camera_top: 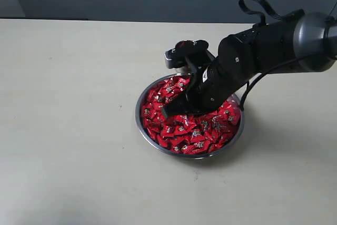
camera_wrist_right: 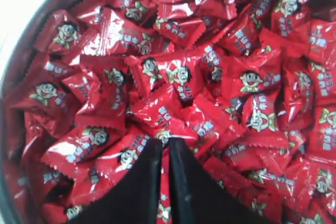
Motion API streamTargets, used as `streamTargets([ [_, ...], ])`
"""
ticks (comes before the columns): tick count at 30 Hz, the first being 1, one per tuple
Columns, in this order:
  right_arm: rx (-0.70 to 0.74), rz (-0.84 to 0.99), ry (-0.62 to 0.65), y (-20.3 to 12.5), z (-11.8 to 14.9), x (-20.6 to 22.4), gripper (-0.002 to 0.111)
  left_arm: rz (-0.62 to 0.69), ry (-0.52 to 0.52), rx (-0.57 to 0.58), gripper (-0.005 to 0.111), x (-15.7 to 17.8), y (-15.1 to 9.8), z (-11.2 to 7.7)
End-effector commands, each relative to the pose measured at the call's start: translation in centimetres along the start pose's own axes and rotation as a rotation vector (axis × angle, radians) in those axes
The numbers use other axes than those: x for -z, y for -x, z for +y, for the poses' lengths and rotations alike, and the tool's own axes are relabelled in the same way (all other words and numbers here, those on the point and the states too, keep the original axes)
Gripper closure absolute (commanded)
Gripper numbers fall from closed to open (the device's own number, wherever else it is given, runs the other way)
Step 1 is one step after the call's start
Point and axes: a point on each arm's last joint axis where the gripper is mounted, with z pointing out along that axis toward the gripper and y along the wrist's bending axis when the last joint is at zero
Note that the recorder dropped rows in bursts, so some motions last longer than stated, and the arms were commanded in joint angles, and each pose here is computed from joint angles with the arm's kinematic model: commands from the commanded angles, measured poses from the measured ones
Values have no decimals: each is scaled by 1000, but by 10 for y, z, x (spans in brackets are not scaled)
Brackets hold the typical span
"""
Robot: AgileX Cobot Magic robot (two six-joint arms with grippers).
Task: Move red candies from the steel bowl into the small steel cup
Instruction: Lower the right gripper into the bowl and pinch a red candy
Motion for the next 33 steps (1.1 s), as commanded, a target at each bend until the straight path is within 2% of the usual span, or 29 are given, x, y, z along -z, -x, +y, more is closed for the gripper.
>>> streamTargets([
  [1,16,43,-6,-5,-1,2,89,-2,1,2,106,0,-1,0],
  [4,-2,43,-6,-5,-1,2,79,-2,1,2,106,0,-1,0],
  [7,-9,43,-6,-5,-1,2,74,-2,1,2,106,0,-1,0],
  [20,-20,-28,-4,2,-1,2,73,-2,1,2,106,0,-1,0],
  [27,-48,51,-14,-8,-3,-26,73,-2,1,2,106,0,-1,0],
  [33,-49,56,-15,-9,-3,-27,74,-2,1,2,106,0,-1,0],
])
